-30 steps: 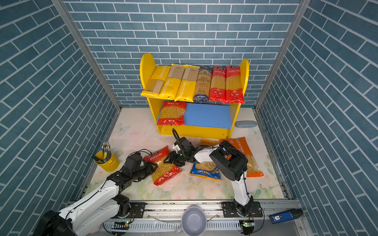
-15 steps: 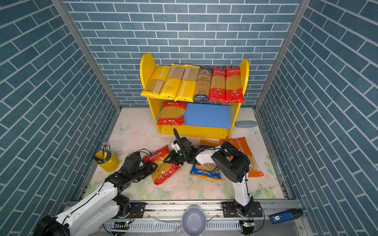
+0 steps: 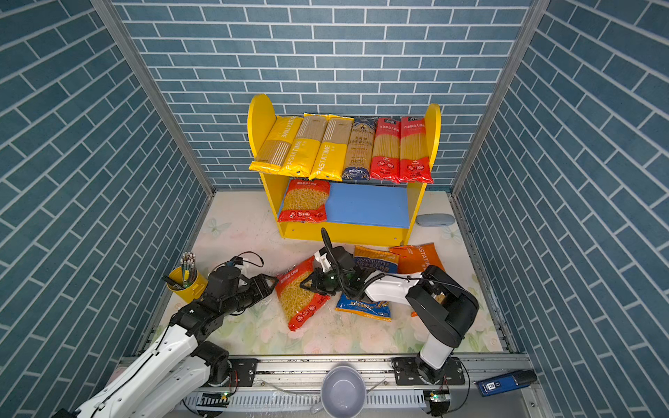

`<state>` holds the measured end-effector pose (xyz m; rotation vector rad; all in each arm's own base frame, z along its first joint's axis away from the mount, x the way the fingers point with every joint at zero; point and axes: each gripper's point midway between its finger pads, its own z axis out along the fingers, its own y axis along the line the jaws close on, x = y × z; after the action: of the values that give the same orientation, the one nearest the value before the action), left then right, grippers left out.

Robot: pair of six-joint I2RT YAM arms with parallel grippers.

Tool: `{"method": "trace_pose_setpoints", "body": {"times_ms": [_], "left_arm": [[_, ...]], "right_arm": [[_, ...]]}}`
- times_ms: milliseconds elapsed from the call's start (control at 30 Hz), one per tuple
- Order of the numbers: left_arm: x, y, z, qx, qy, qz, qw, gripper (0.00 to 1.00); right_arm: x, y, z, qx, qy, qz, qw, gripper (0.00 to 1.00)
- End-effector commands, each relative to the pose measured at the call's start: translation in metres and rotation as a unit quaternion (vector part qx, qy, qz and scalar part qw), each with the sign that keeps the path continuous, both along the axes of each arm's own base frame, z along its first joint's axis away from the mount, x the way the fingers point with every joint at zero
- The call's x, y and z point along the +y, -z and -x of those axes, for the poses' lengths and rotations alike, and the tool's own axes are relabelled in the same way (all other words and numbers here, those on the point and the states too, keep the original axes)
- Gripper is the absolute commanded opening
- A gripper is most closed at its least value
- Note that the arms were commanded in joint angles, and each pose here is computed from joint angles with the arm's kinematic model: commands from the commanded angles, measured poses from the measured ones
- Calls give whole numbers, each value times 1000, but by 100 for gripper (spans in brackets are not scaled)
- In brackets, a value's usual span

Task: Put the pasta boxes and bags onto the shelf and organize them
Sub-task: 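Lift the red fusilli bag with both grippers toward the lower shelf, then push the fusilli bag into the shelf with the right gripper while the left draws back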

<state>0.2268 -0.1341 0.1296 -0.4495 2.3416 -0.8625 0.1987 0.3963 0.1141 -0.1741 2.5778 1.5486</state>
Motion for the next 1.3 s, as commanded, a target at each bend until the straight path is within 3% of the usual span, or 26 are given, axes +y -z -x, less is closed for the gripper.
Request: {"method": "trace_pose_setpoints", "body": {"times_ms": [0, 333, 600, 1000, 1267], "left_arm": [[-2, -20, -5, -20, 10, -10, 1000, 65], [-7, -63, -23, -71, 29, -31, 997, 66], [-35, -67, -35, -90, 58, -25, 994, 66], [-74, -67, -44, -107, 84, -15, 991, 68], [-80, -55, -53, -111, 83, -10, 990, 74]], "right_arm": [[-4, -63, -13, -77, 14, -73, 994, 9], [-69, -121, -27, -141, 74, -72, 984, 6], [-136, -176, -64, -209, 167, -72, 961, 5], [-154, -238, -135, -308, 229, -109, 917, 4], [-166, -230, -175, -310, 279, -136, 899, 4]]}}
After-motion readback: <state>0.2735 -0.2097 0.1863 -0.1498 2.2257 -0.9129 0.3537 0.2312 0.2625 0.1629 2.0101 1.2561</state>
